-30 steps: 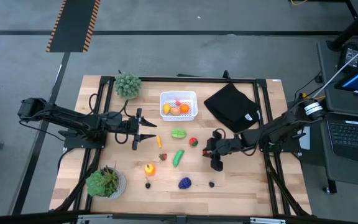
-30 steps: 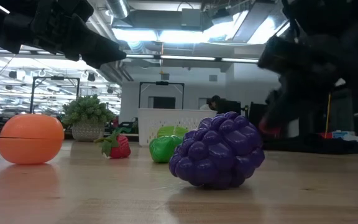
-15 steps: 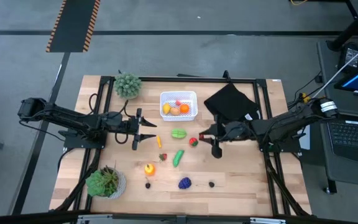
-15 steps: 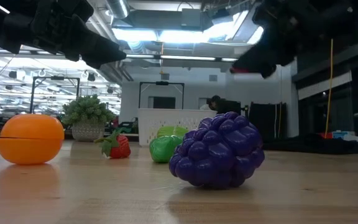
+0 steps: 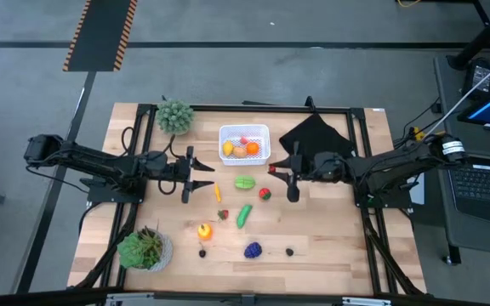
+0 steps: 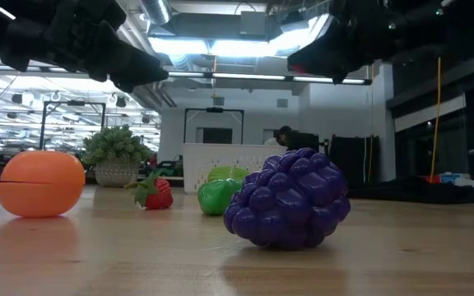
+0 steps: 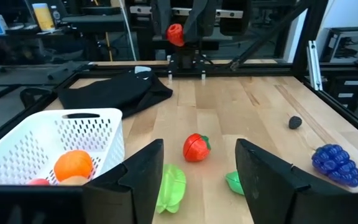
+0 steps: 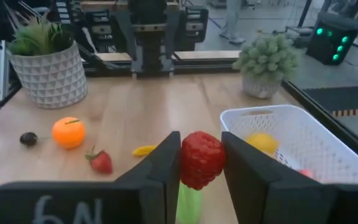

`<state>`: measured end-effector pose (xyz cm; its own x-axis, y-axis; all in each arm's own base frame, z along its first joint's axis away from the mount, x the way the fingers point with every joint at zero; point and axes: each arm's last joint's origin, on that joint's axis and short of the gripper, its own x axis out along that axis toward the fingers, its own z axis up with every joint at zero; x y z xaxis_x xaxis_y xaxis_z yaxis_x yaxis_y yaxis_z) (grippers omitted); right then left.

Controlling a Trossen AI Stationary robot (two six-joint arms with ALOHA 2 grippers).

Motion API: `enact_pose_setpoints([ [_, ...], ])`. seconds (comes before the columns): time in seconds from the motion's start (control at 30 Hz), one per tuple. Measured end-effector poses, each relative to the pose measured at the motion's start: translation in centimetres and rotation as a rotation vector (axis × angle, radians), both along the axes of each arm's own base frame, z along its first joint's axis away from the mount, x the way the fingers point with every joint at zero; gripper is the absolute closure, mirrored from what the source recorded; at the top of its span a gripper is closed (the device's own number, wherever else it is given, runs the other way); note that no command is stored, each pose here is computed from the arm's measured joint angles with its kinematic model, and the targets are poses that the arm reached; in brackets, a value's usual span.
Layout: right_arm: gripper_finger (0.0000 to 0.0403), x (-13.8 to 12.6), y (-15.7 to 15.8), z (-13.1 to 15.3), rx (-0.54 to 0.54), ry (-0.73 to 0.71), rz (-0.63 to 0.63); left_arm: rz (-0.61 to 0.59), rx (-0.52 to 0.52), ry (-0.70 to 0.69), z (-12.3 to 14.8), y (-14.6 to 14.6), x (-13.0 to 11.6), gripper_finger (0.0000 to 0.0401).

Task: Pick and placing Produce into tupperware
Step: Put the raspberry into the white bin

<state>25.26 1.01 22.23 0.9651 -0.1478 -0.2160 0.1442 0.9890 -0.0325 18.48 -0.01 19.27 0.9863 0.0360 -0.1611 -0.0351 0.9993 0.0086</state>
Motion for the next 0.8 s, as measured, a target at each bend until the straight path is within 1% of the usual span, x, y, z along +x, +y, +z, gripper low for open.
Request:
enact_pose_setpoints([
  [0.17,0.0307,0.0,-0.6,0.0,-0.022,0.006,-0.032,0.015,0.000,0.000,0.0,0.3,0.0,0.0205],
  [0.3,0.0306,-0.1,-1.3,0.0,-0.045,0.005,-0.155,0.025,0.000,0.000,0.0,0.5,0.0,0.0209],
  [0.4,0.0297,-0.2,-1.9,0.0,-0.060,0.005,-0.250,0.027,0.000,0.000,0.0,0.5,0.0,0.0212],
  [0.47,0.0296,-0.2,-2.2,0.0,-0.054,0.003,-0.283,0.027,0.002,0.000,0.0,0.5,0.0,0.0212],
  [0.6,0.0307,-0.2,-2.9,0.0,-0.048,0.003,-0.312,0.027,0.005,0.000,0.0,0.5,0.0,0.0209],
  [0.8,0.0303,0.4,-4.1,-1.0,-0.034,0.022,-0.316,0.026,0.008,0.000,0.0,0.5,0.0,0.0206],
])
